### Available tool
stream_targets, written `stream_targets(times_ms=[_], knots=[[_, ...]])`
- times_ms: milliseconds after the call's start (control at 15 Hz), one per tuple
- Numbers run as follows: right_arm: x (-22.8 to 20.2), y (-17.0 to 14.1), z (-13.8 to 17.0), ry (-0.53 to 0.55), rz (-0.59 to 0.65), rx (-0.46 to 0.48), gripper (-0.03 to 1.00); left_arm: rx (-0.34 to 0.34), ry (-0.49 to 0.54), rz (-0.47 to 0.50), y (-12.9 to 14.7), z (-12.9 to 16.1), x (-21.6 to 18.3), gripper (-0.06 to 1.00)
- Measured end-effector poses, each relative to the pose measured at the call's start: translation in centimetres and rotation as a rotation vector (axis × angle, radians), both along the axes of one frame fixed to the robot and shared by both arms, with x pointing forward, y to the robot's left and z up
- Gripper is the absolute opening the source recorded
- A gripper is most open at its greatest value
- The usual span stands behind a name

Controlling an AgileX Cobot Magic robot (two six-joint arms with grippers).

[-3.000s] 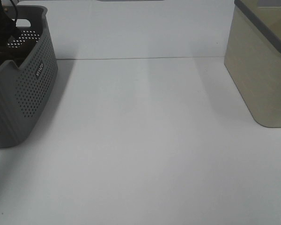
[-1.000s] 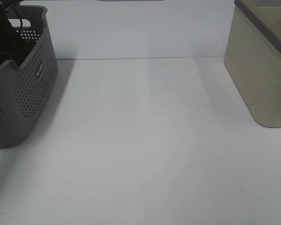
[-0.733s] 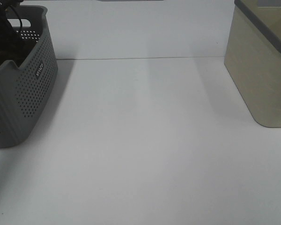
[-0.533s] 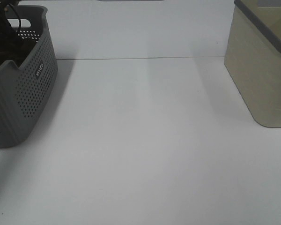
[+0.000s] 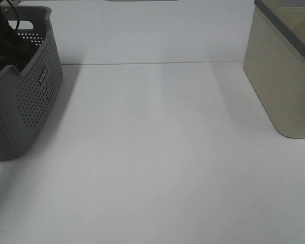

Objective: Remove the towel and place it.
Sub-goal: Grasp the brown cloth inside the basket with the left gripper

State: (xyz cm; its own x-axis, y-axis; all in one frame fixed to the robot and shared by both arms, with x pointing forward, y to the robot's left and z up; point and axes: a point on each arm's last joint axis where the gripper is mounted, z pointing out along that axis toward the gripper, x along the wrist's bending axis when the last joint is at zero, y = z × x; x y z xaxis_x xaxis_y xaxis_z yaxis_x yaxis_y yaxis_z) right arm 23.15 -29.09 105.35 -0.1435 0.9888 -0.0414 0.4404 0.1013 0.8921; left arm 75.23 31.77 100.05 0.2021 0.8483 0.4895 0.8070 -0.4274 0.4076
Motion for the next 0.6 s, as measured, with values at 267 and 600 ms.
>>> stream_targets(times_ms=[267, 600], knots=[[0.0, 0.0, 0.0, 0.0, 0.0, 0.0, 0.48, 0.001, -0.008, 0.005, 0.04, 0.92, -0.29, 0.0], [0.0, 0.0, 0.0, 0.0, 0.0, 0.0, 0.48, -0.046, -0.009, 0.012, -0.25, 0.84, -0.32, 0.0]])
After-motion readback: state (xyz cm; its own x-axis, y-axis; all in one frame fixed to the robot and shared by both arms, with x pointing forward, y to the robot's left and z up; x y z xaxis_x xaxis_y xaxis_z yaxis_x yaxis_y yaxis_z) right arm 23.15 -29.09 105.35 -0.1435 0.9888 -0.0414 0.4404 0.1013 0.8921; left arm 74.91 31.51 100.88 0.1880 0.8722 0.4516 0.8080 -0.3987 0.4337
